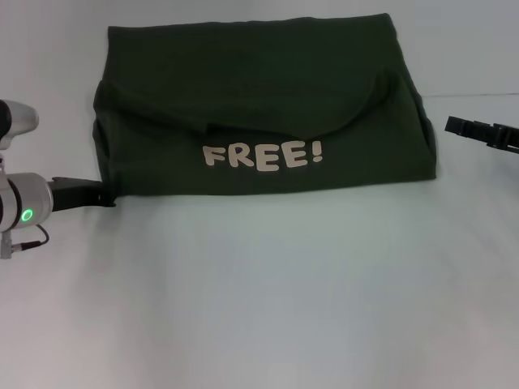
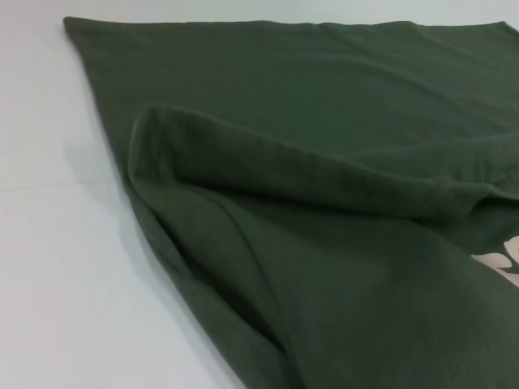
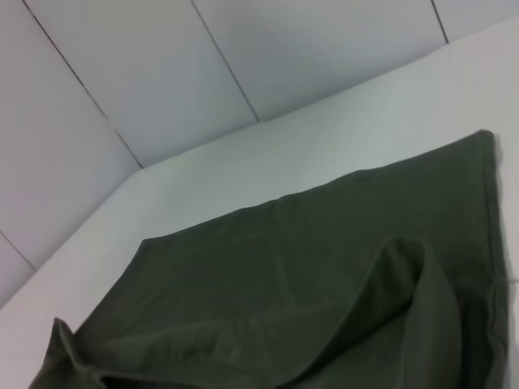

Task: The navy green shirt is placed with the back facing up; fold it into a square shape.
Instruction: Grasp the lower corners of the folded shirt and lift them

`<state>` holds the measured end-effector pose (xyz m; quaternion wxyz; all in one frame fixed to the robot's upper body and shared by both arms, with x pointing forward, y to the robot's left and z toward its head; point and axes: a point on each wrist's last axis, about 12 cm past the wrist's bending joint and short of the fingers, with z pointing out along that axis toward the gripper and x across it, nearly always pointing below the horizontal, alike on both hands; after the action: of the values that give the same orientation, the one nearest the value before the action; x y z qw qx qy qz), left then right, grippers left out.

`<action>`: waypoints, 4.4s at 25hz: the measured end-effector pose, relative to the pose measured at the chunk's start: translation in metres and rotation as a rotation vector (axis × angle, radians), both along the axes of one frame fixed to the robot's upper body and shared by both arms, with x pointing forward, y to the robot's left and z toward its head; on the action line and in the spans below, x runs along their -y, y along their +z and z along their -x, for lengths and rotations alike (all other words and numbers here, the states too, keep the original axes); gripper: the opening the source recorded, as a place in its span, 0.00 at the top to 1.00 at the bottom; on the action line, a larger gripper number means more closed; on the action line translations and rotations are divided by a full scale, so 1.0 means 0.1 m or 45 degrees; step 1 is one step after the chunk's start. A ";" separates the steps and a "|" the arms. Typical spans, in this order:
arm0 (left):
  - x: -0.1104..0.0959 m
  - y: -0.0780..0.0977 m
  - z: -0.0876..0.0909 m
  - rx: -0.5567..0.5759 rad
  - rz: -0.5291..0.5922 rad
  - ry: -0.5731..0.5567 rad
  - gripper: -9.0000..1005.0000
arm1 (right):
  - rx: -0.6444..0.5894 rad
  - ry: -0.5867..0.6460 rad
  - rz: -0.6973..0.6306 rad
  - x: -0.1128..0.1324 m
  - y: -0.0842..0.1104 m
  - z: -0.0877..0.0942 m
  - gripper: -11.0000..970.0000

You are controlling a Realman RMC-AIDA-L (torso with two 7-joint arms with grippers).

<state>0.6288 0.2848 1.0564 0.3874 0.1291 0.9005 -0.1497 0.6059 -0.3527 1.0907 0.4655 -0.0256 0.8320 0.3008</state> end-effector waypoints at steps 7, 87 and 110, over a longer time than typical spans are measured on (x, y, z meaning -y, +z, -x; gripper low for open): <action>0.00 0.01 -0.01 0.000 0.004 -0.003 0.97 | -0.123 0.067 0.065 0.00 0.21 -0.10 0.28; 0.01 -0.01 0.01 -0.004 -0.004 -0.005 0.97 | -0.213 0.032 0.520 -0.84 -0.21 -0.44 0.28; 0.02 -0.01 0.00 0.000 -0.010 -0.013 0.97 | -0.205 0.018 0.563 -0.83 -0.25 -0.45 0.39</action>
<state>0.6288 0.2824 1.0554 0.3861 0.1354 0.9004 -0.1481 0.6505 -0.2695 1.0658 0.3787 -0.1085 0.9119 0.1154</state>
